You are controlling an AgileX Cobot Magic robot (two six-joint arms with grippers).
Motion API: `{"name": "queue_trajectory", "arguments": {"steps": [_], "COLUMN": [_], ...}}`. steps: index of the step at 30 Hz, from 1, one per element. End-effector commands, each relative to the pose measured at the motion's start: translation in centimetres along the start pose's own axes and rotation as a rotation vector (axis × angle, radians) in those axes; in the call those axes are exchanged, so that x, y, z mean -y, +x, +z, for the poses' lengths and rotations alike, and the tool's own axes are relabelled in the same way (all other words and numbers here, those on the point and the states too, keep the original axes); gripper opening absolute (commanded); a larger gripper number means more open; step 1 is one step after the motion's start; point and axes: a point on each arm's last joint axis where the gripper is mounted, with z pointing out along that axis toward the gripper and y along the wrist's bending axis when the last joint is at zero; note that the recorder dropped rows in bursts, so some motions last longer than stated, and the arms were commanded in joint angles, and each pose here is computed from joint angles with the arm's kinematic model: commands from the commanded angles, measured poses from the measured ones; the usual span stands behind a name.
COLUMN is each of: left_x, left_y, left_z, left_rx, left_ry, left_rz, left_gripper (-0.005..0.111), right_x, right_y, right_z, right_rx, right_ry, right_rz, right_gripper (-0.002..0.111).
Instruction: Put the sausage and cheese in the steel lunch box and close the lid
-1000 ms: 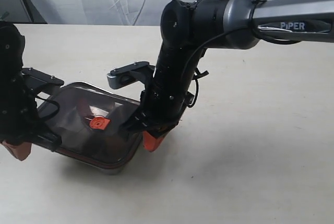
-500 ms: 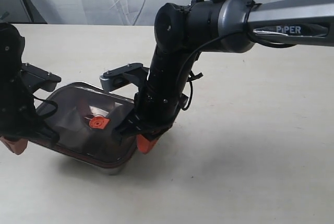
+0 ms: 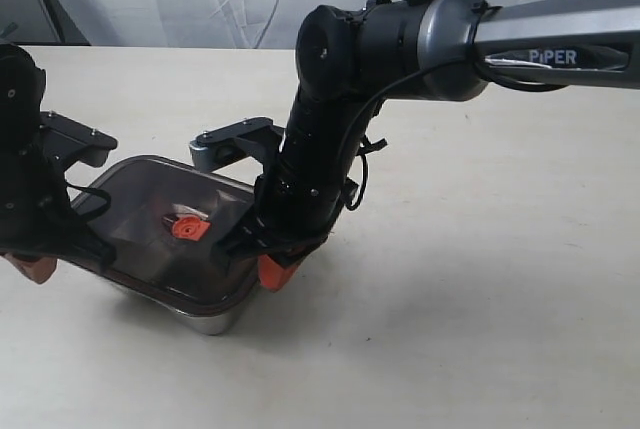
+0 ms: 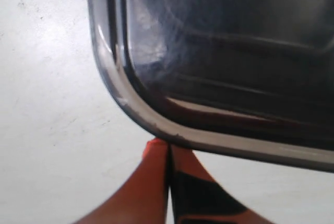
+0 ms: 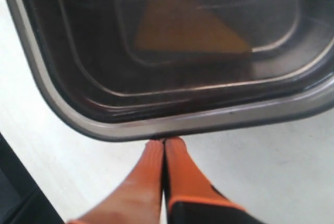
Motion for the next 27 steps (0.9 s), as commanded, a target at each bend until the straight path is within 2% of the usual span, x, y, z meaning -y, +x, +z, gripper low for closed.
{"name": "queue_trajectory", "arguments": {"steps": [1, 21, 27], "left_x": [0.05, -0.19, -0.63], "left_y": [-0.16, -0.39, -0.48], "left_z": [0.14, 0.13, 0.1], "left_rx": [0.012, 0.038, 0.049], "left_ry": [0.007, -0.02, -0.068], "left_rz": [-0.012, 0.006, -0.023], "left_gripper": [0.0, 0.0, 0.0], "right_x": [-0.08, -0.19, -0.32], "right_y": [-0.16, -0.2, -0.25], "right_z": [-0.17, -0.18, -0.18], "right_rx": [0.016, 0.02, 0.026], "right_ry": [0.0, -0.012, -0.026], "right_rz": [-0.009, -0.01, -0.016], "right_gripper": [0.0, 0.0, 0.0]}}
